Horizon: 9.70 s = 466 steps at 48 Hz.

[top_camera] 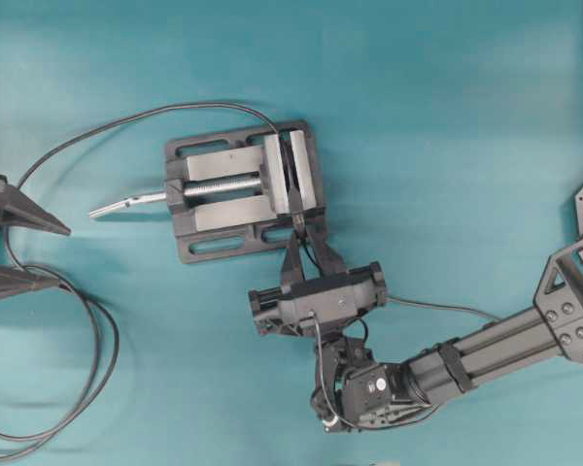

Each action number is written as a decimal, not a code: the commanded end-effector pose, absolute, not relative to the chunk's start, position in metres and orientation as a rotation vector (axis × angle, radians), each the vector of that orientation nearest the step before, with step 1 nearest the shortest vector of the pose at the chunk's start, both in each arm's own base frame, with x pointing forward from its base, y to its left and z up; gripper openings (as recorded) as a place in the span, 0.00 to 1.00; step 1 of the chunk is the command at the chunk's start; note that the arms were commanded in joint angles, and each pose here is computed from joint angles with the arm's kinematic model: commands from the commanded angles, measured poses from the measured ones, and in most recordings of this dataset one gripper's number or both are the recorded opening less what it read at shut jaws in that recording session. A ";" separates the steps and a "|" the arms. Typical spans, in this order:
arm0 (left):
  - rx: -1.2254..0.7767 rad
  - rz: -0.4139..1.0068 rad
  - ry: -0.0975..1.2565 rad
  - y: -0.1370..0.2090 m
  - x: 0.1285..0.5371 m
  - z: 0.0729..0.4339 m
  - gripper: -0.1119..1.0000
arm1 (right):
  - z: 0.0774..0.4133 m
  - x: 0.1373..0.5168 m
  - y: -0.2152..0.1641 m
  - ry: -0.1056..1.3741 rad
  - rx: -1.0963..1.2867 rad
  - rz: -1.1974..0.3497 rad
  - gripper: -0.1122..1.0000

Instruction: Insert the USB cable into the fixed female connector.

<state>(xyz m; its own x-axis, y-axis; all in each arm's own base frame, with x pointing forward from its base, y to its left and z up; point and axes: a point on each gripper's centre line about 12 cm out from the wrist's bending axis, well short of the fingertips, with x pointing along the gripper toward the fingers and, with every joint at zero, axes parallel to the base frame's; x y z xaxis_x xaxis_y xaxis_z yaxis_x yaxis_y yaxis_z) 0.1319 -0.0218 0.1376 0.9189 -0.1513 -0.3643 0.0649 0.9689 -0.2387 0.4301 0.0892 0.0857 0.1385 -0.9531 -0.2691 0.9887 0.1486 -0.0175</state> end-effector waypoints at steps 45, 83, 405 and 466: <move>-0.235 -0.115 0.378 -0.023 0.134 0.142 0.99 | 0.105 0.435 0.089 0.203 0.216 -1.426 0.27; -0.235 -0.115 0.376 -0.023 0.134 0.143 0.99 | 0.111 0.433 0.087 0.200 0.220 -1.430 0.27; -0.235 -0.115 0.378 -0.023 0.134 0.142 0.99 | 0.150 0.341 0.097 0.335 0.305 -1.076 0.57; -0.235 -0.115 0.378 -0.023 0.134 0.142 0.99 | 0.167 0.193 -0.009 0.142 0.253 -0.507 0.56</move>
<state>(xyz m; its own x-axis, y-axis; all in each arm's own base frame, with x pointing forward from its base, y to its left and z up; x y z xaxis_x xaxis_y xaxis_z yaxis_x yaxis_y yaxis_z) 0.1320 -0.0218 0.1380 0.9200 -0.1513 -0.3615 0.0655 0.9688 -0.2390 0.1973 -0.0051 0.1602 0.8422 -0.4862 -0.2329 0.5296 0.8269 0.1889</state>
